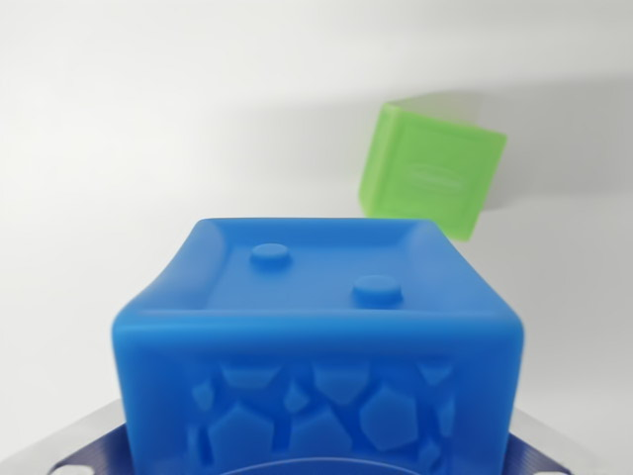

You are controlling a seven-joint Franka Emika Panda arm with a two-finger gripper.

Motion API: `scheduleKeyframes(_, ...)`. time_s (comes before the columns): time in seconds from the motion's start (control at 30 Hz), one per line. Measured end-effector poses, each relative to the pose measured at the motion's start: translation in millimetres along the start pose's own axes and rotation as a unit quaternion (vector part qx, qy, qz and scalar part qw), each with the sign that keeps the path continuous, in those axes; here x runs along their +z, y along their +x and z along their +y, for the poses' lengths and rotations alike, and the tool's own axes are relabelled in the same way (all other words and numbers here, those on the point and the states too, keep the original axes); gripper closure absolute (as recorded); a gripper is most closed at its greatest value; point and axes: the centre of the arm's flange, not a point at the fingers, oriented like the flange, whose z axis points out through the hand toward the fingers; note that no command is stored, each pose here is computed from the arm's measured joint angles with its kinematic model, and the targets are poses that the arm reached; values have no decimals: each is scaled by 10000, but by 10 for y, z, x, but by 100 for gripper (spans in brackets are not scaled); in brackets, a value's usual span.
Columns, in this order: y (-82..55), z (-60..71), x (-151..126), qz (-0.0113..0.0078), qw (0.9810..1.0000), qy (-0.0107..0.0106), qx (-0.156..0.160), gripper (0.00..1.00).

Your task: Stack cube

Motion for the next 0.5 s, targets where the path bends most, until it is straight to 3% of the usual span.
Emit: scheduleKeyframes(0.5, 256, 86, -71, 2, 9990, -1, 457, 100)
